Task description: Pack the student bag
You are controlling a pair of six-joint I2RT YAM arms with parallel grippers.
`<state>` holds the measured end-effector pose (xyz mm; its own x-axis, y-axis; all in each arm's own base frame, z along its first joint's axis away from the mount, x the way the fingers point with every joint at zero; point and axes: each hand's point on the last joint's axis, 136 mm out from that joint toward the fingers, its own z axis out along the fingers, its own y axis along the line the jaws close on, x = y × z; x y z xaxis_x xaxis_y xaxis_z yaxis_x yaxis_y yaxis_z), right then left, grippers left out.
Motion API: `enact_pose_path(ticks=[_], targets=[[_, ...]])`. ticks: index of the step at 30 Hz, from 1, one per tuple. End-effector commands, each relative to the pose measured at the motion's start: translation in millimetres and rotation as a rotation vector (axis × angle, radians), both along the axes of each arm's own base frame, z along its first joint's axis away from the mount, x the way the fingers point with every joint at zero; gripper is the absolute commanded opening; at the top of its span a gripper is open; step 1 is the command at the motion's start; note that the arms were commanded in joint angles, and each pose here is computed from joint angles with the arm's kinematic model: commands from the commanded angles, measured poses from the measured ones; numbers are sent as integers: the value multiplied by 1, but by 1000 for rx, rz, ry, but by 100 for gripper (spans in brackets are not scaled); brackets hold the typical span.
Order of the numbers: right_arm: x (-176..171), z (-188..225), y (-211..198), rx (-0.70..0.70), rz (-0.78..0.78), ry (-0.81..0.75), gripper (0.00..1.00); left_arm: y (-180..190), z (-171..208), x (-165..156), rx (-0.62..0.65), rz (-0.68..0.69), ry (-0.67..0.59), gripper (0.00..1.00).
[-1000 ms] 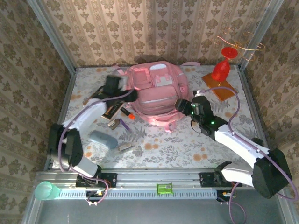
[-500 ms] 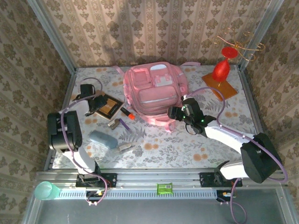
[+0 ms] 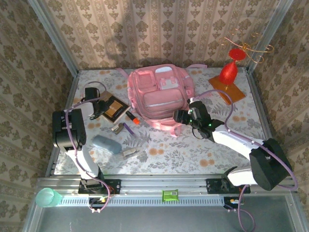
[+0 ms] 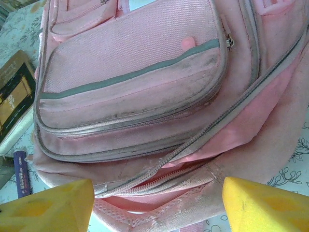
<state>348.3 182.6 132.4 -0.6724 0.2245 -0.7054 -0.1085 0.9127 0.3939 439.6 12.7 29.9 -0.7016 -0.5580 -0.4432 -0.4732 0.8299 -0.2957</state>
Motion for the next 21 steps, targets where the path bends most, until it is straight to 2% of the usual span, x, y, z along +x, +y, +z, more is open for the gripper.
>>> enact_pose_path(ticks=[1,5,12,15,21], targets=[[6,27,7,33,23,-56,72,-13,-30,-14,-73,-40,86,42],[6,26,7,43,15,-50,72,-15,-33,-12,-119,-46,69,24],[8,26,13,59,20,-35,72,-15,-26,1,-176,-62,2,0],[10,29,16,59,25,-30,72,-19,-10,16,-237,-83,-77,0],[14,41,24,47,59,-45,72,-30,58,37,-370,-158,-313,0]])
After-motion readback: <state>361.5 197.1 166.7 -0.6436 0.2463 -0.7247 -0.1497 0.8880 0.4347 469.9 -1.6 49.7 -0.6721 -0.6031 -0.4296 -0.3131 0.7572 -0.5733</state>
